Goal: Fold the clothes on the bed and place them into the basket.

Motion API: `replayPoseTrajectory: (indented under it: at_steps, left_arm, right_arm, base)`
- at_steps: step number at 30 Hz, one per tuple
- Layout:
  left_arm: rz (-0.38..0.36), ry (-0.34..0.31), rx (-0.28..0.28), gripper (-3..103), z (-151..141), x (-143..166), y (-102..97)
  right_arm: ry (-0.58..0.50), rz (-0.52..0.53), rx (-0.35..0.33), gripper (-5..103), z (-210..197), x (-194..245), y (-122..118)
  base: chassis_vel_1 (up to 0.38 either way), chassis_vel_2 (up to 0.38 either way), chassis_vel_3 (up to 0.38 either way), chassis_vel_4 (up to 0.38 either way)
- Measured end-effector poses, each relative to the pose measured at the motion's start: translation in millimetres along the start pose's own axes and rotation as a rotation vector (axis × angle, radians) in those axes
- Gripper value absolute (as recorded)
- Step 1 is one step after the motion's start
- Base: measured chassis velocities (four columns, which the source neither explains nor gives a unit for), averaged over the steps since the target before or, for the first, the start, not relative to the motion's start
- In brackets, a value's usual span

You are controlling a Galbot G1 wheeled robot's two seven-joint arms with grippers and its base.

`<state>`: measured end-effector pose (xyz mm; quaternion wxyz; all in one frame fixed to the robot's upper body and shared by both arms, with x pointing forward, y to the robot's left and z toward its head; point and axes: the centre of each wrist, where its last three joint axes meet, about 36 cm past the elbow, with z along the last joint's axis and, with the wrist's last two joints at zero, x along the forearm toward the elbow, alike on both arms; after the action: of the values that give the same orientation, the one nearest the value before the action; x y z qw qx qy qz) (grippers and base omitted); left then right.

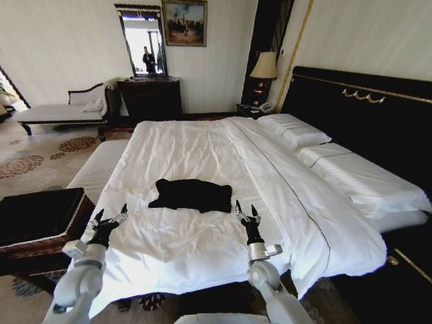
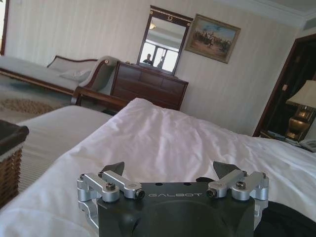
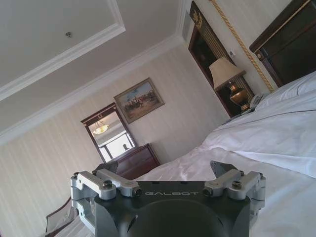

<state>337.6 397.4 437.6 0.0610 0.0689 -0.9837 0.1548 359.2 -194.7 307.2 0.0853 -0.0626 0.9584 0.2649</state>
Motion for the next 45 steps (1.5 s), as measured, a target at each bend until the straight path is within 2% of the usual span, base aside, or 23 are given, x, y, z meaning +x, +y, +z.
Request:
replayPoseTrajectory:
  at_steps: [1, 3, 4, 6, 7, 9, 10, 12, 18, 23, 26, 28, 30, 31, 32, 33, 34, 38, 42, 45]
  left_arm:
    - [0.0, 0.0, 0.0, 100, 0, 0, 0.0]
    - [0.012, 0.042, 0.081, 100, -12, -26, 9.5]
    - [0.014, 0.045, 0.089, 100, -13, -29, 10.5]
    - [0.021, 0.069, 0.159, 100, -22, -59, 21.7]
    - [0.021, 0.069, 0.159, 100, -22, -59, 21.7]
    - [0.032, 0.093, 0.254, 100, -28, -87, 28.8]
    - [0.032, 0.093, 0.254, 100, -28, -87, 28.8]
    - [0.061, 0.131, 0.32, 100, -31, -110, 30.4]
    - [0.128, 0.165, 0.382, 100, -33, -147, 28.0]
    - [0.165, 0.214, 0.373, 100, -32, -175, 25.9]
    - [0.178, 0.24, 0.394, 100, -28, -186, 24.0]
    - [0.176, 0.25, 0.411, 100, -14, -190, 25.6]
    - [0.157, 0.253, 0.383, 100, 3, -193, 32.7]
    - [0.145, 0.25, 0.351, 100, 14, -194, 37.7]
    - [0.145, 0.25, 0.351, 100, 14, -194, 37.7]
    - [0.139, 0.242, 0.32, 100, 26, -195, 40.9]
    - [0.137, 0.237, 0.312, 100, 33, -196, 40.5]
    - [0.155, 0.234, 0.319, 100, 50, -204, 26.4]
    - [0.16, 0.236, 0.274, 100, 71, -226, 7.4]
    - [0.16, 0.237, 0.27, 100, 76, -242, -4.2]
  right_arm:
    - [0.0, 0.0, 0.0, 100, 0, 0, 0]
    - [0.016, -0.002, 0.017, 100, -1, -16, -15]
    - [0.018, -0.002, 0.022, 100, -1, -18, -18]
    - [0.008, -0.006, 0.073, 100, -3, -45, -39]
    - [0.008, -0.006, 0.073, 100, -3, -45, -39]
    - [-0.005, 0.005, 0.093, 100, -4, -67, -52]
    - [-0.005, 0.005, 0.093, 100, -4, -67, -52]
    - [-0.019, 0.021, 0.077, 100, -7, -84, -50]
    - [-0.043, 0.048, 0.028, 100, -7, -94, -36]
    - [-0.046, 0.038, 0.051, 100, -7, -90, -40]
    - [-0.039, 0.036, 0.062, 100, -4, -88, -41]
    - [-0.028, 0.028, 0.073, 100, 4, -87, -39]
    - [-0.024, 0.023, 0.073, 100, 8, -90, -37]
    - [-0.024, 0.021, 0.07, 100, 9, -91, -35]
    - [-0.024, 0.021, 0.07, 100, 9, -91, -35]
    - [-0.022, 0.019, 0.068, 100, 13, -93, -35]
    - [-0.019, 0.017, 0.068, 100, 15, -94, -35]
    - [-0.01, 0.014, 0.069, 100, 19, -94, -34]
    - [0.0, 0.009, 0.072, 100, 21, -92, -33]
    - [0.007, 0.004, 0.075, 100, 23, -92, -32]
  base:
    - [0.0, 0.0, 0.0, 0.0]
    - [0.0, 0.0, 0.0, 0.0]
    - [0.0, 0.0, 0.0, 0.0]
    - [0.0, 0.0, 0.0, 0.0]
    - [0.0, 0.0, 0.0, 0.0]
    - [0.0, 0.0, 0.0, 0.0]
    - [0.0, 0.0, 0.0, 0.0]
    - [0.0, 0.0, 0.0, 0.0]
    - [0.0, 0.0, 0.0, 0.0]
    - [0.0, 0.0, 0.0, 0.0]
    - [0.0, 0.0, 0.0, 0.0]
    - [0.0, 0.0, 0.0, 0.0]
    - [0.0, 0.0, 0.0, 0.0]
    - [0.0, 0.0, 0.0, 0.0]
    - [0.0, 0.0, 0.0, 0.0]
    - [0.0, 0.0, 0.0, 0.0]
    - [0.0, 0.0, 0.0, 0.0]
    - [0.0, 0.0, 0.0, 0.0]
    - [0.0, 0.0, 0.0, 0.0]
    - [0.0, 0.0, 0.0, 0.0]
